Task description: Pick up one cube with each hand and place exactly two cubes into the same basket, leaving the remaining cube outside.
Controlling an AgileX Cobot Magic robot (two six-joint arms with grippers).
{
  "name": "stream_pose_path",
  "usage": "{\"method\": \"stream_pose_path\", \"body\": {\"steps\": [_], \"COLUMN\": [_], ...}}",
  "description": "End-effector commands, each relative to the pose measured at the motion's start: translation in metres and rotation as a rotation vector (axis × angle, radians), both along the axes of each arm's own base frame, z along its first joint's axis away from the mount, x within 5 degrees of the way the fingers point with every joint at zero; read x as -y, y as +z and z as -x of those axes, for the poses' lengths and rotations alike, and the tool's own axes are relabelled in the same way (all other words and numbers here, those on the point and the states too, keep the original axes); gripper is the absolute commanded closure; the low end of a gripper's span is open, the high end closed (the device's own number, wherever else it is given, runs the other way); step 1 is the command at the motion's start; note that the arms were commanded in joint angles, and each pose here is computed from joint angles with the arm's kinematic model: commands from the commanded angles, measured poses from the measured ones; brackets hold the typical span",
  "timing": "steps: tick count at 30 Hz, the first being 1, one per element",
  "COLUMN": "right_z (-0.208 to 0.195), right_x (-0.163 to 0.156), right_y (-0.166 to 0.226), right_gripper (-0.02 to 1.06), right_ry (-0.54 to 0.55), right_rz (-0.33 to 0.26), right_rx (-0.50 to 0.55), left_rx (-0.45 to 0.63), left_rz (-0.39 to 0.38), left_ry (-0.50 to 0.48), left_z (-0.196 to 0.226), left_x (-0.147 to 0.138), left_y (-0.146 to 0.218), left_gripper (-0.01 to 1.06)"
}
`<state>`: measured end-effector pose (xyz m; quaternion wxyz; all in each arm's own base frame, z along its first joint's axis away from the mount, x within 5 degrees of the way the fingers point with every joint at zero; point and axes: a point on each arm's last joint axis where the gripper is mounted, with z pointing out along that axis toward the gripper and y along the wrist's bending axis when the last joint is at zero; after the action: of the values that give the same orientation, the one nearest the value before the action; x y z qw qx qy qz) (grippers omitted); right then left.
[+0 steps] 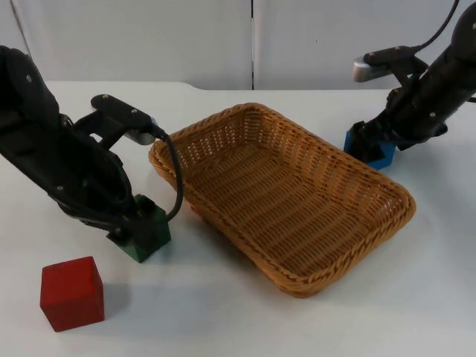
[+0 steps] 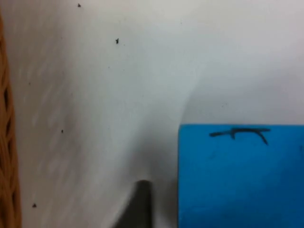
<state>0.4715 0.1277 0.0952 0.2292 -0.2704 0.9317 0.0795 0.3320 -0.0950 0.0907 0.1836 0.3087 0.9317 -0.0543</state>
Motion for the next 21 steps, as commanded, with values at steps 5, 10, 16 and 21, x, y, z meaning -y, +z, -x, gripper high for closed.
{"method": "stream_pose_path", "body": {"steps": [5, 10, 16, 21], "right_z": [-0.002, 0.001, 0.006, 0.015], "right_x": [-0.002, -0.002, -0.001, 0.001], "right_y": [0.003, 0.020, 0.076, 0.129], "right_gripper": [0.75, 1.04, 1.05, 1.05], "right_ry": [0.007, 0.016, 0.026, 0.031], "right_rz": [-0.001, -0.008, -0.031, -0.055], "right_rx": [0.015, 0.021, 0.102, 0.190], "left_rx": [0.007, 0.007, 0.041, 0.130], "left_rz": [0.016, 0.028, 0.054, 0.083], "left_ry": [0.021, 0.044, 0.043, 0.037], "left_z": [-0.001, -0.001, 0.000, 0.003], "left_x": [0.003, 0.003, 0.003, 0.003], "left_y": [0.001, 0.004, 0.028, 0.064], "left_gripper": [0.82, 1.05, 1.05, 1.05]}}
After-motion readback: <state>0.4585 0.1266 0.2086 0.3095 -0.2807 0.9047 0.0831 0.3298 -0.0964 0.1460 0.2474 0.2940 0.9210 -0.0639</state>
